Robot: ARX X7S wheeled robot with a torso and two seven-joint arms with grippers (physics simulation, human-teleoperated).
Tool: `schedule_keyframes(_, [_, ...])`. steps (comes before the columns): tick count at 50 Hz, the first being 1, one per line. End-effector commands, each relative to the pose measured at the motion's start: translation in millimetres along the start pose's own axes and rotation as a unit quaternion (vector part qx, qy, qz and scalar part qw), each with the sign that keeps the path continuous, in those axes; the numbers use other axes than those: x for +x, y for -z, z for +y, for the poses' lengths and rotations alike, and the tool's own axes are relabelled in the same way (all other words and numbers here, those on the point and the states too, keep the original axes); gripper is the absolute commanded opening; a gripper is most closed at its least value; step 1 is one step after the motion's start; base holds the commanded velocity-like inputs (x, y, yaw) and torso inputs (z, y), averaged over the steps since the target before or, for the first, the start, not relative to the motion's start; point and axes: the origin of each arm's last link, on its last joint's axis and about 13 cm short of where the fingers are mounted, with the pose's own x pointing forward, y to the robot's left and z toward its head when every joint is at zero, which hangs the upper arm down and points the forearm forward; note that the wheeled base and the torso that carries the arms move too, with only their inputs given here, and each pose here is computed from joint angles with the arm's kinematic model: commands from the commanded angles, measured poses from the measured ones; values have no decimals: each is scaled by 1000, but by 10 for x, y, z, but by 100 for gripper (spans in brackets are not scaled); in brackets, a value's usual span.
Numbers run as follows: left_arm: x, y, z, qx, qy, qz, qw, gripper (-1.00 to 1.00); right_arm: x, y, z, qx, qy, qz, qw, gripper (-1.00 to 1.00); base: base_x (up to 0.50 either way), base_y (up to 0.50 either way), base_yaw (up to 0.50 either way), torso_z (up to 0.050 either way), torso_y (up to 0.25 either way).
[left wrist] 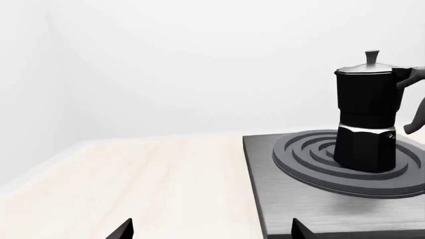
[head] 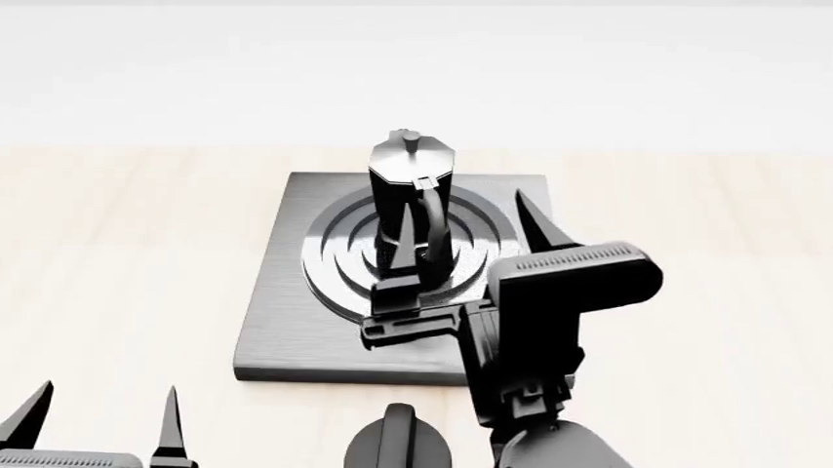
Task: Put the moka pot on the stove.
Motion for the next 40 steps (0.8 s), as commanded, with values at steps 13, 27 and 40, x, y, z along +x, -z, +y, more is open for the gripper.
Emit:
schedule_keyframes(13, [-9,-14,1,-3,3,-2,1000,100,-151,-60,39,1,1,-13,1000,100,0,0,0,0,0])
schedule_keyframes(27, [-10,-10,-2,-2,3,-2,1000,100,-293,-139,143,-3,-26,-30,999,100,0,0,0,0,0])
schedule_keyframes(40, [-4,-8,-4,-2,3,-1,1000,100,-385,-194,175,-1,-31,-42,999,100,0,0,0,0,0])
